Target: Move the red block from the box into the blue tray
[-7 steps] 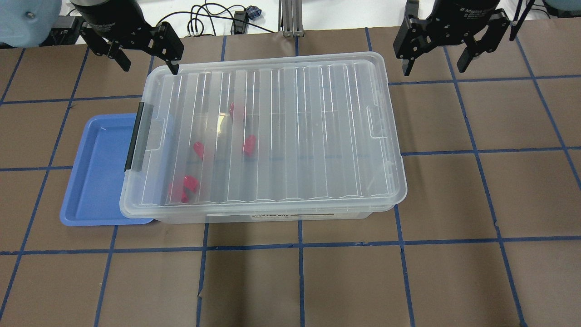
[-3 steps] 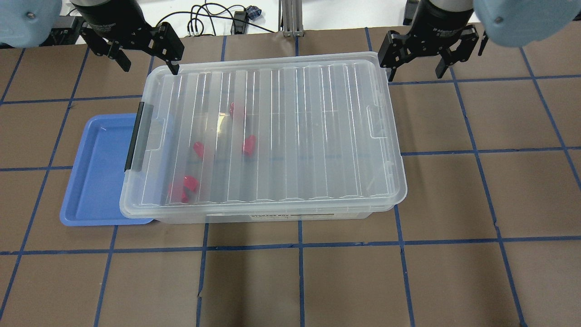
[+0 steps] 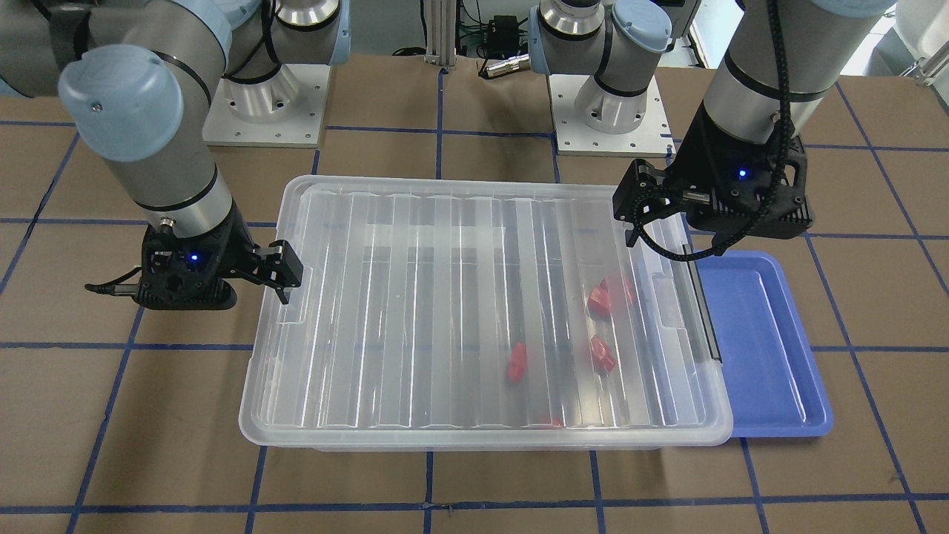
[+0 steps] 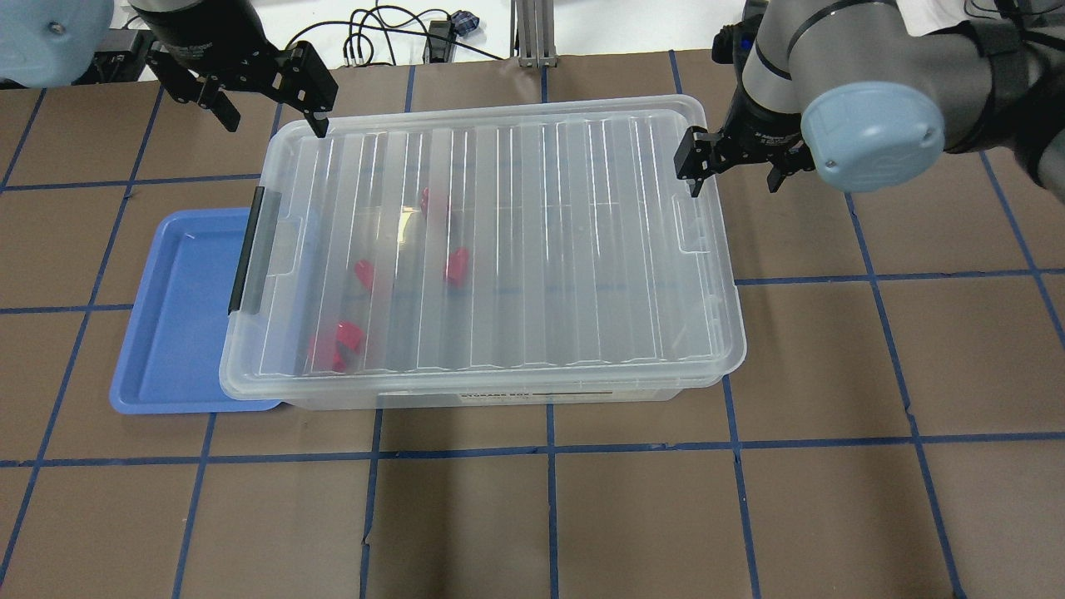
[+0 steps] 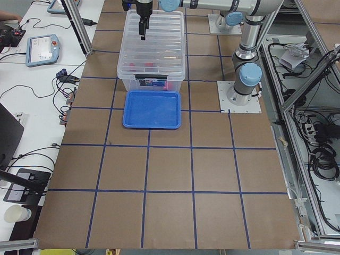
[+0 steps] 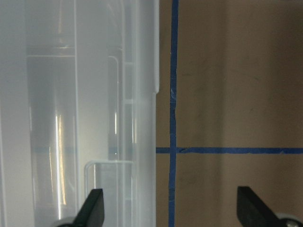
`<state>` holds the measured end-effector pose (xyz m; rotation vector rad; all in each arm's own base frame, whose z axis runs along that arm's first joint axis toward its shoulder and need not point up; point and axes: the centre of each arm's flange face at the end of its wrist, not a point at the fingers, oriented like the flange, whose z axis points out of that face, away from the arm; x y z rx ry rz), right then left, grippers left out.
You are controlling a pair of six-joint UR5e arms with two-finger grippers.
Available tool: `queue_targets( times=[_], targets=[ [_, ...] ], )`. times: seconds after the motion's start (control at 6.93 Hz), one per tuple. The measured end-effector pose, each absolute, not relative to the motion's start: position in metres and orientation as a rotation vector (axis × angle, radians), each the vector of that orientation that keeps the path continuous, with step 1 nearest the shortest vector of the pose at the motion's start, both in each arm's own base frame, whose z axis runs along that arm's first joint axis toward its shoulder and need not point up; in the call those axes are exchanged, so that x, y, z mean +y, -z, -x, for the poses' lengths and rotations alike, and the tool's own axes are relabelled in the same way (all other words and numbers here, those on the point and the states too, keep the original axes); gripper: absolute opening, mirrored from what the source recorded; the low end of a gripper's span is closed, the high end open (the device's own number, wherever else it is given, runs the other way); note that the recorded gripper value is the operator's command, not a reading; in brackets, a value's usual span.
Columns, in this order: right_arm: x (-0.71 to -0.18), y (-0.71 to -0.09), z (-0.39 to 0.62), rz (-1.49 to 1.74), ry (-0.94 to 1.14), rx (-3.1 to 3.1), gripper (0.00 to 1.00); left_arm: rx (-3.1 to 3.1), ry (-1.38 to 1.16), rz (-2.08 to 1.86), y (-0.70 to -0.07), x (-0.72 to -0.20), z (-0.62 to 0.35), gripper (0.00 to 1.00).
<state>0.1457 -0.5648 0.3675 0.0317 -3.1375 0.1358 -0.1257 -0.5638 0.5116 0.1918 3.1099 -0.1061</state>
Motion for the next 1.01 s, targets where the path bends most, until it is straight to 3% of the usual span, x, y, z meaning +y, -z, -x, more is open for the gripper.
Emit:
queue_targets(
  times=[1.01],
  targets=[
    [-0.57, -0.35, -0.065, 0.06, -0.051, -2.928, 1.0, 3.11, 0.106, -0.192, -0.512, -0.564, 0.126, 1.0]
  ],
)
